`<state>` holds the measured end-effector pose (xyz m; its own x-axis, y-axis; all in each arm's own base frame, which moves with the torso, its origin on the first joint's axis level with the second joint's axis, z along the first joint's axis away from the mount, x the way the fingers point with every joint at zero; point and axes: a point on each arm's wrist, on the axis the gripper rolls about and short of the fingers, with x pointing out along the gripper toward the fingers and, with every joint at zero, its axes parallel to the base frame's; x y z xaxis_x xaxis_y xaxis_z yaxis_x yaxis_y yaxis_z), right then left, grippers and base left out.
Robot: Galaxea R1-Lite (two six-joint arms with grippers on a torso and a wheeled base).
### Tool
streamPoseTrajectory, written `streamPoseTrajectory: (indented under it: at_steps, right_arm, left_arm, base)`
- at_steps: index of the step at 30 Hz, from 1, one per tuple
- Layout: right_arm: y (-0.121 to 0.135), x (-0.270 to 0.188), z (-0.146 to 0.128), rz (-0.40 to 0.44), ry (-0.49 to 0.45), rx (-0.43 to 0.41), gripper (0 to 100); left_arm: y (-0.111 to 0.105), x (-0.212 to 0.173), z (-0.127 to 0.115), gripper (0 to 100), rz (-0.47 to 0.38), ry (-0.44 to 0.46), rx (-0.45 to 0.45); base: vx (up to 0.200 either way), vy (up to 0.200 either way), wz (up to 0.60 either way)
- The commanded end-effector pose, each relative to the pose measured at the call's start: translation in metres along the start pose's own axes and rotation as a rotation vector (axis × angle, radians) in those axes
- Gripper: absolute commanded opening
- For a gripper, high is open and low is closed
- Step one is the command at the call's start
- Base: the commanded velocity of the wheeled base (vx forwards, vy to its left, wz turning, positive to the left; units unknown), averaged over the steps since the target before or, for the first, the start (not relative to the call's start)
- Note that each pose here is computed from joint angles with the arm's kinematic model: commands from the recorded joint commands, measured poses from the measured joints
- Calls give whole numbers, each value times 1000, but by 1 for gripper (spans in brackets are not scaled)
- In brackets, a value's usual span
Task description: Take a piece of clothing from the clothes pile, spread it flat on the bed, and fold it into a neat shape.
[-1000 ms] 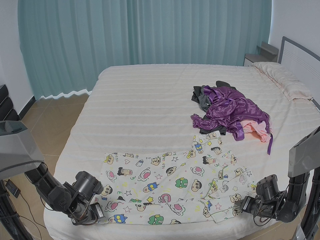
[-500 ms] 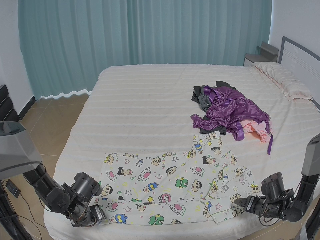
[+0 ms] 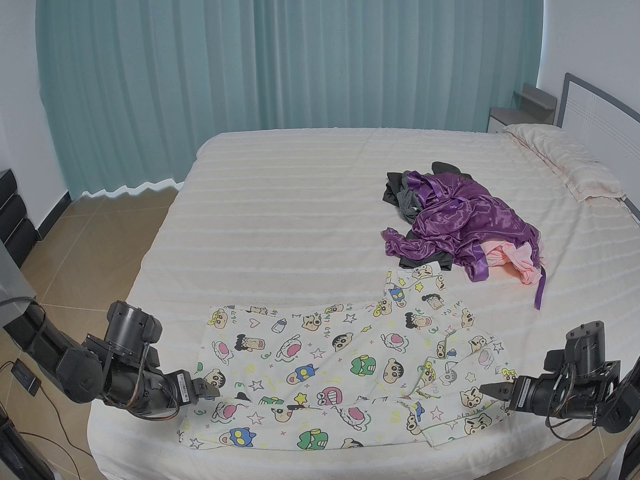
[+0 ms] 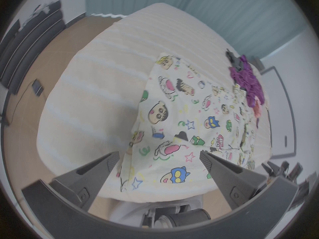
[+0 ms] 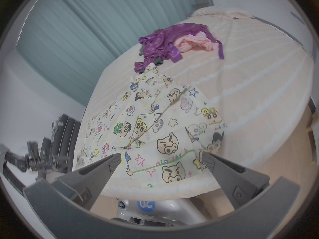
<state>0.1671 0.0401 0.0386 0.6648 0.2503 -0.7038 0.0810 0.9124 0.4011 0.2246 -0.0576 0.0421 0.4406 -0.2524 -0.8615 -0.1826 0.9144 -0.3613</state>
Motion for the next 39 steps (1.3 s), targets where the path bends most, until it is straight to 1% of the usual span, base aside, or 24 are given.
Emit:
streamPoseTrajectory:
  at_steps: [1,2,5,8,11,13,14,17,20,24,31,32,39]
  right_arm:
    - [-20,1,6,1,20,-24,100]
    - [-29,12,8,30,71,-61,100]
    - [-35,23,12,46,100,-43,100]
    - [-40,31,15,91,126,-24,100]
    - [-43,37,18,126,137,-23,100]
    - [-44,37,18,125,138,-21,100]
    - [-46,40,18,125,147,-25,100]
    - [-46,41,18,141,152,-35,100]
    - [-47,41,19,146,150,-29,100]
    - [-49,44,19,143,157,-26,100]
    - [-52,54,17,142,164,-28,100]
    - [-53,55,17,141,162,-29,100]
    - [-58,69,15,146,145,-31,100]
  left_arm:
    - [17,13,7,100,-42,25,44]
    - [29,24,10,100,-66,48,117]
    - [37,31,12,100,-77,51,131]
    - [40,33,10,100,-138,64,129]
    - [41,33,8,100,-198,60,157]
    - [41,33,7,100,-200,59,159]
    - [43,37,4,100,-209,56,200]
    - [44,42,4,100,-213,40,245]
    - [45,48,4,100,-210,42,253]
    - [44,55,8,100,-216,20,262]
    - [39,70,8,100,-233,10,291]
    - [39,70,8,0,-231,11,290]
    - [40,69,9,0,-230,7,280]
  base:
    - [0,0,0]
    - [0,0,0]
    - [0,0,0]
    - [0,0,0]
    - [0,0,0]
    - [0,0,0]
    - [0,0,0]
    - [0,0,0]
    - [0,0,0]
    - [0,0,0]
    - [0,0,0]
    - [0,0,0]
    - [0,0,0]
